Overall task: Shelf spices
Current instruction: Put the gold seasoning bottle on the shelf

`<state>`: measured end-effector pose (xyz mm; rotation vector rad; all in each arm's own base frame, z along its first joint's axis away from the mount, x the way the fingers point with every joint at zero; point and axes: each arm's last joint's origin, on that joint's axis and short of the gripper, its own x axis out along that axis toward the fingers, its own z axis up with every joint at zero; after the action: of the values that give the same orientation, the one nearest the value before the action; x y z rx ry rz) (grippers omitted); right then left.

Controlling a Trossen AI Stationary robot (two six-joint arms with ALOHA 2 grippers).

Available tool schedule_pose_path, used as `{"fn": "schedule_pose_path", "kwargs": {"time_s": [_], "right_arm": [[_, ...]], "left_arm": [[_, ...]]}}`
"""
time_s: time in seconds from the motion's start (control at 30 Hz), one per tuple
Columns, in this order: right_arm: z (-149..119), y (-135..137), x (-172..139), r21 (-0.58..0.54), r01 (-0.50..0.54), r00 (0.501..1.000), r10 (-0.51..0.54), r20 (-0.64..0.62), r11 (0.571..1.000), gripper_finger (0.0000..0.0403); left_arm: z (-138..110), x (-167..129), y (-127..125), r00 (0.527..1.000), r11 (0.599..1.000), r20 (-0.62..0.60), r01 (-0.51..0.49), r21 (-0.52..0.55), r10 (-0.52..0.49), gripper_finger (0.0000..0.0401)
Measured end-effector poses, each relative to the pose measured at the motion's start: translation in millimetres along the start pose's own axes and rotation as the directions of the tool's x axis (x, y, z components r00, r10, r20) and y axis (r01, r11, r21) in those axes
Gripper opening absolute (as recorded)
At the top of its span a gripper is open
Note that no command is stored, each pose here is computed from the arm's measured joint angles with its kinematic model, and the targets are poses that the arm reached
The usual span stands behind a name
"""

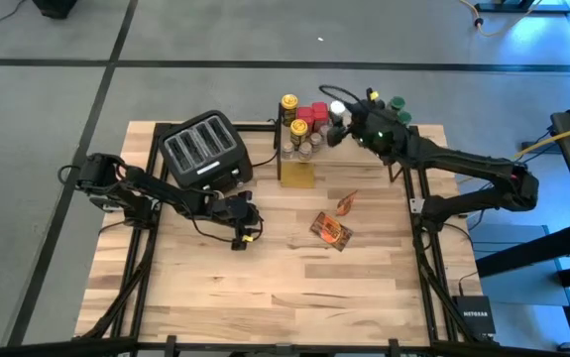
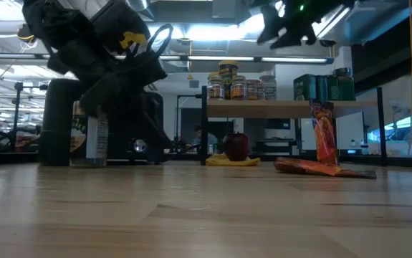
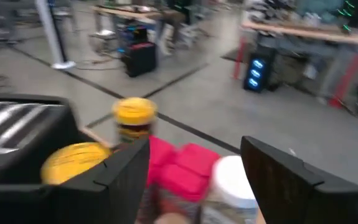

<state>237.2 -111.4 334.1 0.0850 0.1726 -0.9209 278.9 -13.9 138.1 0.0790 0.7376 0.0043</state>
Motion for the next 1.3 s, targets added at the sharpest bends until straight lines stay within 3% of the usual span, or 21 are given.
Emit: {"fn": "schedule_pose_path", "kwargs": {"time_s": [0.1,0.2,0.47,0.67,0.77,0.93,1.03,1.3], "right_arm": [[5.3,14.1,-19.4,-0.026,-0.086,0.996,0.086,0.032,0.996,0.0257],[6.2,31.5,-37.7,-0.045,-0.183,0.982,0.185,0.045,0.982,0.0257],[-7.0,77.0,-73.8,-0.104,-0.399,0.916,0.401,0.003,0.911,0.0257],[-21.0,100.7,-91.7,-0.113,-0.495,0.869,0.492,-0.055,0.861,0.0257],[-31.1,114.6,-97.3,-0.120,-0.533,0.846,0.525,-0.089,0.838,0.0257],[-53.8,139.2,-104.1,-0.170,-0.582,0.813,0.560,-0.161,0.796,0.0257],[-65.2,152.3,-107.0,-0.183,-0.580,0.814,0.555,-0.169,0.794,0.0257],[-86.3,169.6,-110.5,-0.196,-0.567,0.822,0.532,-0.204,0.800,0.0257]], "left_arm": [[12.9,-5.0,0.6,1.000,1.000,0.004,0.000,-0.017,0.000,0.0153],[26.3,-18.1,2.0,0.996,1.000,-0.086,-0.006,-0.020,0.004,0.0153],[61.0,-82.6,4.9,0.979,0.991,-0.166,-0.129,-0.041,0.121,0.0153],[46.6,-143.3,12.3,0.924,0.940,-0.224,-0.334,-0.075,0.311,0.0153],[32.1,-160.3,17.9,0.905,0.912,-0.235,-0.390,-0.127,0.355,0.0153],[3.4,-157.4,20.3,0.892,0.892,-0.275,-0.415,-0.178,0.360,0.0153],[-10.1,-146.4,20.3,0.882,0.887,-0.300,-0.426,-0.178,0.363,0.0153],[-10.1,-134.6,13.5,0.928,0.918,-0.237,-0.337,-0.210,0.286,0.0153]]}}
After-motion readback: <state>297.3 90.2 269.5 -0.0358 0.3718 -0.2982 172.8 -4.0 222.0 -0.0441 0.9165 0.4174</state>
